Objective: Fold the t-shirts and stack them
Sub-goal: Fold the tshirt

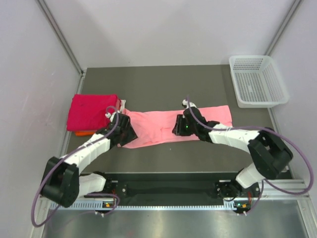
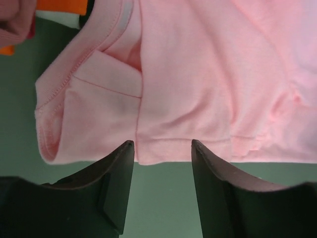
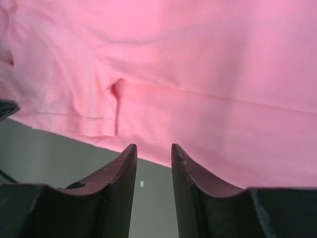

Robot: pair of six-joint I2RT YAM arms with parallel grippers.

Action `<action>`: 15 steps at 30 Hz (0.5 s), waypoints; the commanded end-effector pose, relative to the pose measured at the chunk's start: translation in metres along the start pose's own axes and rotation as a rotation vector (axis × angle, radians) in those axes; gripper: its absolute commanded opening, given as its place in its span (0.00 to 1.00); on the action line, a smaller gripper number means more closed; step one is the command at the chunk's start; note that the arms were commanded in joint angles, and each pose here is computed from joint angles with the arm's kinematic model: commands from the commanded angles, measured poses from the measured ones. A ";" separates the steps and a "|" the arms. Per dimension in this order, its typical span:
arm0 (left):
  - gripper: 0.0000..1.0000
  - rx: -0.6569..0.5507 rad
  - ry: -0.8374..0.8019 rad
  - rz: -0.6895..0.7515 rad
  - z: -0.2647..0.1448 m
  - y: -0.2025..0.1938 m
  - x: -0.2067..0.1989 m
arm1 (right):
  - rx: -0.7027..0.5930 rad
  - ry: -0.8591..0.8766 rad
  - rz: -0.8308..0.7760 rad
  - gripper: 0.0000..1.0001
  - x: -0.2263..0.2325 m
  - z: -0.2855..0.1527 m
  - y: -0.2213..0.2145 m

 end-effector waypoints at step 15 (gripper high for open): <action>0.79 -0.100 -0.039 -0.226 -0.025 -0.024 0.020 | -0.477 -0.547 0.221 0.89 -0.130 -0.109 0.035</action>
Point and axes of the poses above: each gripper's point midway between its finger pads, its own z axis out along the fingers, its own x axis along the line the jaws close on, y = z × x, the point moved 7 cm from there along -z, back along the fingers, and after that the axes turned 11 degrees about z, right-handed, at the moved point
